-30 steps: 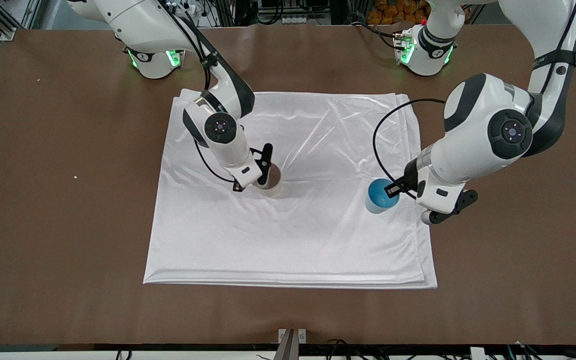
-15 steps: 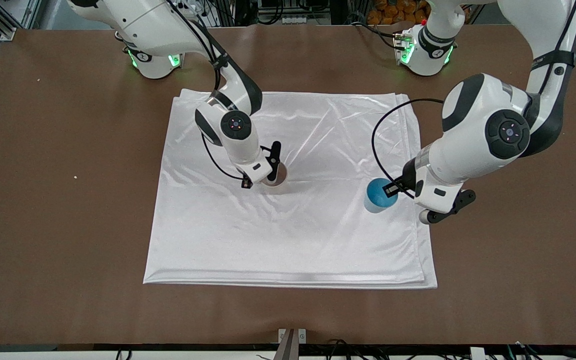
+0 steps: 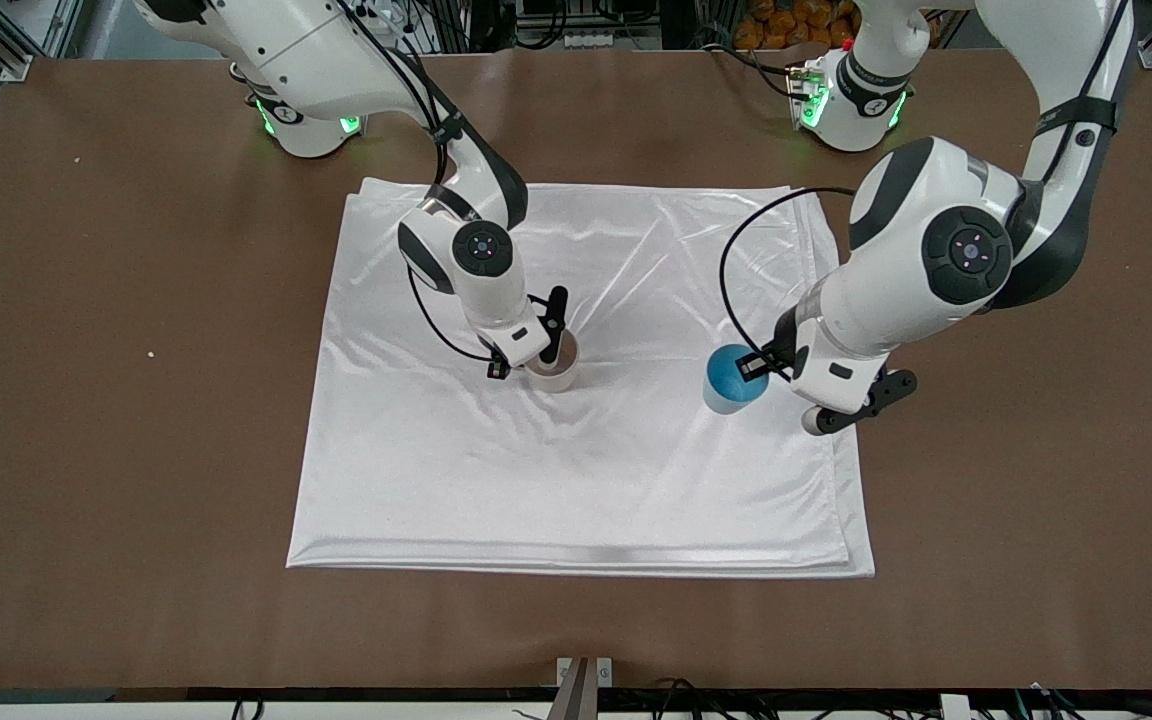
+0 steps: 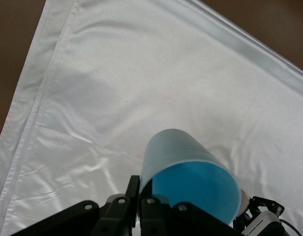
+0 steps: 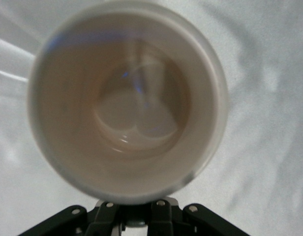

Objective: Place blue cup into white mug on cloth

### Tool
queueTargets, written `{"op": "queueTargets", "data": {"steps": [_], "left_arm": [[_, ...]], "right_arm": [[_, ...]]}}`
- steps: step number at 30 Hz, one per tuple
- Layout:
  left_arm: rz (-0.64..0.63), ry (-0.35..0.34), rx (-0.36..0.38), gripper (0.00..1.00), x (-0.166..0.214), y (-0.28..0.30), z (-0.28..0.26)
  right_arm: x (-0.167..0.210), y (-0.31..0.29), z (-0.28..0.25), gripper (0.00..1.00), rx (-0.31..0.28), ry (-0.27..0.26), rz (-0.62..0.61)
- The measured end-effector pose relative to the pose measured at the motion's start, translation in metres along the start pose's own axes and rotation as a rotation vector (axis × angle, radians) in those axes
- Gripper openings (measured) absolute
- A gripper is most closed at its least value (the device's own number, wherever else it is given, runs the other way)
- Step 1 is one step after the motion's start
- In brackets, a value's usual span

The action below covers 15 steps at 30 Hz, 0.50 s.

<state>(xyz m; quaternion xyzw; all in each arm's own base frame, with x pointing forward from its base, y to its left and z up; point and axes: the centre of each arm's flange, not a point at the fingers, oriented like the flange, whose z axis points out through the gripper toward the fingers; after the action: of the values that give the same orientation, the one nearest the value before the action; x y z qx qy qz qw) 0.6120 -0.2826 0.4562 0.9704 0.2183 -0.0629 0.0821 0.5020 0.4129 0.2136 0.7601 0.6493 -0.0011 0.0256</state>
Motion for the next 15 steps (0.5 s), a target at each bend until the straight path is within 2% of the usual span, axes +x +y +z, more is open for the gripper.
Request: {"op": "queueTargets", "data": {"steps": [2, 4, 8, 9, 15], "left_arm": [[0.002, -0.001, 0.001, 0.05, -0.003, 0.003, 0.001], [0.004, -0.002, 0.002, 0.05, -0.006, 0.005, 0.002], [0.001, -0.003, 0.004, 0.05, -0.011, 0.009, 0.003], [0.004, -0.004, 0.004, 0.05, -0.012, 0.010, 0.004], [0.020, -0.006, 0.009, 0.05, -0.021, 0.017, 0.007]], "right_arm": [[0.000, 0.000, 0.000, 0.21, -0.001, 0.001, 0.000], [0.000, 0.000, -0.001, 0.26, -0.001, 0.001, 0.001], [-0.001, 0.003, -0.001, 0.43, -0.005, 0.002, 0.005], [-0.001, 0.004, -0.002, 0.52, -0.006, 0.002, 0.006], [0.001, 0.010, -0.015, 0.79, -0.024, 0.019, 0.015]]}}
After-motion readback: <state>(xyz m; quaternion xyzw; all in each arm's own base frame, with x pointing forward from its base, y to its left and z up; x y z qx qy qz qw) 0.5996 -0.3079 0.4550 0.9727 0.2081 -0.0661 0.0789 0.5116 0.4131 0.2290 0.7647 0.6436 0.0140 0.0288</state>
